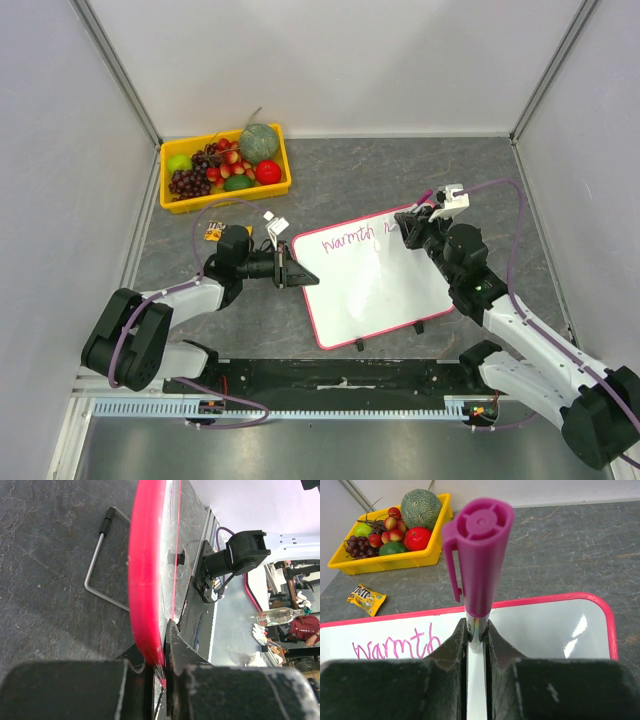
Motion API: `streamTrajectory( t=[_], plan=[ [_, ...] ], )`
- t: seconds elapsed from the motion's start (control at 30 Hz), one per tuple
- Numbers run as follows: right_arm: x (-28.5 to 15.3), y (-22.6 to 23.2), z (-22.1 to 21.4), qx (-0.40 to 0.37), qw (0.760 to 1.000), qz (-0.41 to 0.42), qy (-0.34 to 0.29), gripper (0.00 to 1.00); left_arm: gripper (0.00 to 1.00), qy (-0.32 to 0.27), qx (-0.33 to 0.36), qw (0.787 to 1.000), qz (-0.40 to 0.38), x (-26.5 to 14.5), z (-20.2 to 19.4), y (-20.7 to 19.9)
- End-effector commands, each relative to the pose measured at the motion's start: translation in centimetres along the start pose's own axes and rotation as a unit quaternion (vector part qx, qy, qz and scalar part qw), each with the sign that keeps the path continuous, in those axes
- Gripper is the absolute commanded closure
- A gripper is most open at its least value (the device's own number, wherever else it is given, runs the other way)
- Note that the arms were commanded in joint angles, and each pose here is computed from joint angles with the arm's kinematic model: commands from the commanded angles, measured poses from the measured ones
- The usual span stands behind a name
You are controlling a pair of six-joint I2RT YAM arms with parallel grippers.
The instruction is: Write a sentence on the whiteboard
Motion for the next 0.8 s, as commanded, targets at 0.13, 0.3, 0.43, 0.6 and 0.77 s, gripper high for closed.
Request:
streamTrajectory(
  t=[0.13,0.3,0.43,0.6,0.77],
  plan=[
    [0.4,-0.5,2.0,0.008,1.0,-0.017,-0.025,1.0,0.98,0.006,0.083,0.996,0.027,0.2,-1.0,2.1],
    [0.3,-0.5,2.6,0.012,0.999,-0.019,-0.036,1.0,0.98,0.007,0.084,0.996,0.026,0.2,-1.0,2.1],
    [0.4,-0.7,2.9,0.013,0.999,-0.026,-0.041,1.0,0.98,0.006,0.083,0.996,0.026,0.2,-1.0,2.1],
    [0.7,-1.0,3.1,0.015,0.998,-0.037,-0.045,1.0,0.98,0.006,0.084,0.996,0.027,0.1,-1.0,2.1],
    [0.7,-1.3,3.7,0.02,0.997,-0.047,-0.057,1.0,0.98,0.006,0.083,0.996,0.027,0.1,-1.0,2.1]
  ],
)
Point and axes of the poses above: each gripper's point midway between its finger pads, its own x axis out along the fingers, its own y axis along the line the jaws close on, z = x × y, the point moved 2 cm from there along -x, back along the fingers, and after that the axes turned 14 degrees about -x, right-handed, at the moved point
